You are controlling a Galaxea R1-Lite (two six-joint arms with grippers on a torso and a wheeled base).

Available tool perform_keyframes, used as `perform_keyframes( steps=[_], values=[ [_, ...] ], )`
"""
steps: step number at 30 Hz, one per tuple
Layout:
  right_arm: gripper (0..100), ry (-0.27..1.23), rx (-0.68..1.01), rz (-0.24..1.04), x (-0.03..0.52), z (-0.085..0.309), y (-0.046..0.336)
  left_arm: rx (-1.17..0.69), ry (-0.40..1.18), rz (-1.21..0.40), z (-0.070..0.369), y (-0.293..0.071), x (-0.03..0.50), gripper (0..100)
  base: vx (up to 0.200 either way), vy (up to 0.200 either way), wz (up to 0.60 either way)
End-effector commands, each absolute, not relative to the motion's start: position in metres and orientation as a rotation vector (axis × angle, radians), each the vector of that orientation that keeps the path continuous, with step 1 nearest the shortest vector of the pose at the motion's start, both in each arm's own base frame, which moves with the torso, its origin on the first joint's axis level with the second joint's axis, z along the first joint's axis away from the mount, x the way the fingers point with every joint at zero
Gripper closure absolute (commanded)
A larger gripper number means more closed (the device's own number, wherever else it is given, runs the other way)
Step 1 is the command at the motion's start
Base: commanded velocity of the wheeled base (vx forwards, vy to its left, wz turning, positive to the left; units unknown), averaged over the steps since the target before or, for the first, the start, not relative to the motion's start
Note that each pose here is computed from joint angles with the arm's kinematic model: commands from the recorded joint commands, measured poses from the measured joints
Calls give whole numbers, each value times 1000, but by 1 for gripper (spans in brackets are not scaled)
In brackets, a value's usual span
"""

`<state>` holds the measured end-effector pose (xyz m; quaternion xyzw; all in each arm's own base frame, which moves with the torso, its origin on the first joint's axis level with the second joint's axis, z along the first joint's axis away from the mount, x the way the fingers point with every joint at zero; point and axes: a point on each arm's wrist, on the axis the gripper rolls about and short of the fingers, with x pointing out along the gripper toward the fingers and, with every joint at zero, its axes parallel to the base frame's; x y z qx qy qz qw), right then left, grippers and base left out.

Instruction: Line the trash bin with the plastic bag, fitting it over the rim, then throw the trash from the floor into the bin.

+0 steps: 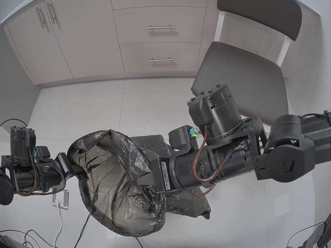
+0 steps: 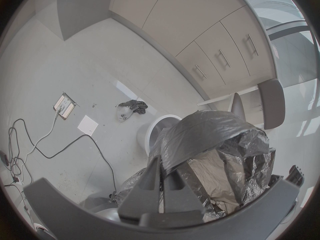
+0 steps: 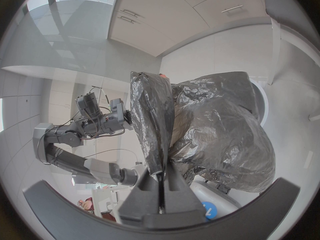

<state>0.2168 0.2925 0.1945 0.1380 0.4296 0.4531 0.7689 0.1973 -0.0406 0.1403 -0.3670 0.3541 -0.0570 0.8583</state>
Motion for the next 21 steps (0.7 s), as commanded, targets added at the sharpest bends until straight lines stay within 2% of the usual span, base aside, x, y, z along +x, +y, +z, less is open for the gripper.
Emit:
perform_keyframes(
  steps=[1, 11, 21],
  values=[
    [100, 909, 281, 940, 238, 178, 304, -766, 760, -59, 130, -31, 211, 100, 0, 0, 0],
    [100, 859, 249, 864, 276, 163, 322, -776, 752, 2, 121, -19, 240, 100, 0, 0, 0],
    [100, 833, 267, 836, 296, 167, 320, -758, 790, 69, 106, -18, 253, 100, 0, 0, 0]
  ],
)
